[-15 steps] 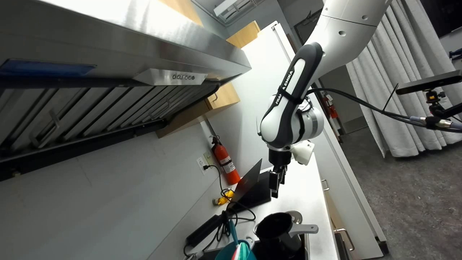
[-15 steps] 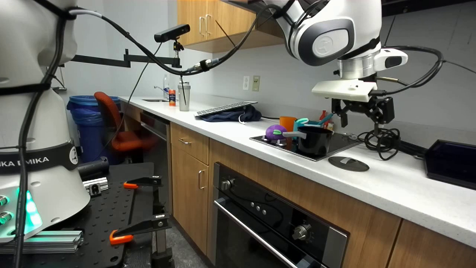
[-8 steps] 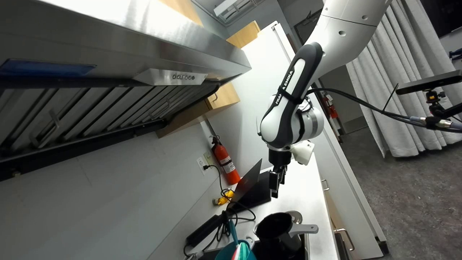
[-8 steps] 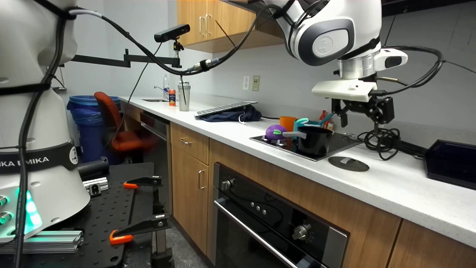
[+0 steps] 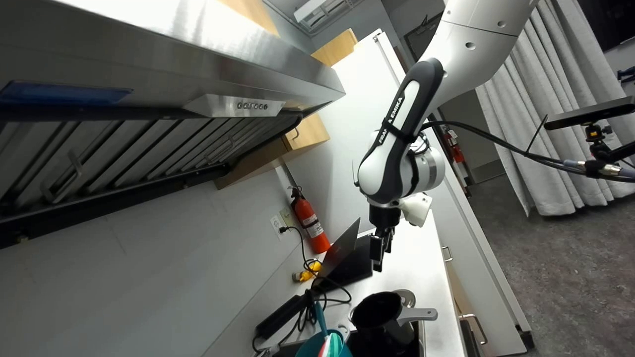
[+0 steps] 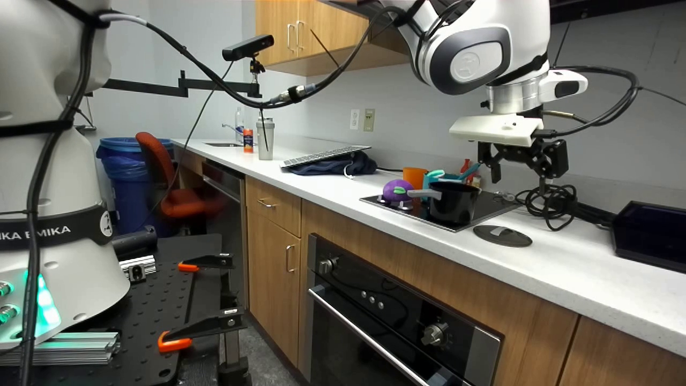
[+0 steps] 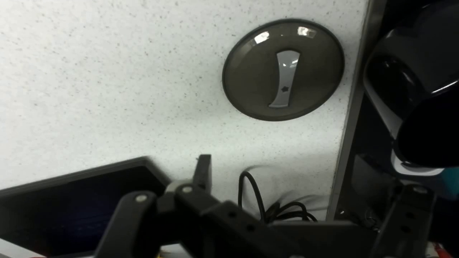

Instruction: Take the lid from the top of the black pot and put it at the right of the stove then remove the purple object from the pot and put it on the stove

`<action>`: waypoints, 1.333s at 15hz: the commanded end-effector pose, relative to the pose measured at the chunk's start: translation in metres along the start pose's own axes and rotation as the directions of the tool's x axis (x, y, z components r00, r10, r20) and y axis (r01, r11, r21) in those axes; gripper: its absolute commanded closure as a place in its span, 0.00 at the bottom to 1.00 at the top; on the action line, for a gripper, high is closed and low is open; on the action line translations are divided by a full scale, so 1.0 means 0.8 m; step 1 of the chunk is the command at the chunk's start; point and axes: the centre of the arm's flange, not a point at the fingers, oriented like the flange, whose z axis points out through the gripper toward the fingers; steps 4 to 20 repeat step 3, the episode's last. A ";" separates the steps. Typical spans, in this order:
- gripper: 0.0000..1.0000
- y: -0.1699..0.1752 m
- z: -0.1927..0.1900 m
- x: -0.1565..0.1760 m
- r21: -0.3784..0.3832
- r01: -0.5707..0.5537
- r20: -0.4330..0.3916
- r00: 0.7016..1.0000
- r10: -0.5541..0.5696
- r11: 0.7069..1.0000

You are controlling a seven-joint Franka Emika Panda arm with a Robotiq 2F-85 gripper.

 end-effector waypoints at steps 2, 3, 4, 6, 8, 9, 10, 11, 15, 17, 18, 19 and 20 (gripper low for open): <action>0.00 0.000 0.000 0.000 0.000 0.000 0.000 1.000 0.000 1.000; 0.00 0.000 0.000 0.000 0.000 0.000 0.000 1.000 0.000 1.000; 0.00 0.000 0.000 0.000 0.000 0.000 0.000 1.000 0.000 1.000; 0.00 0.000 0.000 0.000 0.000 0.000 0.000 1.000 0.000 1.000; 0.00 0.000 0.000 0.000 0.000 0.000 0.000 1.000 0.000 1.000; 0.00 0.000 0.000 0.000 0.000 0.000 0.000 1.000 0.000 1.000; 0.00 0.000 0.000 0.000 0.000 0.000 0.000 1.000 0.000 1.000; 0.00 0.000 0.000 0.000 0.000 0.000 0.000 1.000 0.000 1.000; 0.00 0.000 0.000 0.000 0.000 0.000 0.000 1.000 0.000 1.000; 0.00 0.000 0.000 0.000 0.000 0.000 0.000 1.000 0.000 1.000; 0.00 0.000 0.000 0.000 0.000 0.000 0.000 1.000 0.000 1.000; 0.00 0.000 0.000 0.000 0.000 0.000 0.000 1.000 0.000 1.000; 0.00 0.000 0.000 0.000 0.000 0.000 0.000 1.000 0.000 1.000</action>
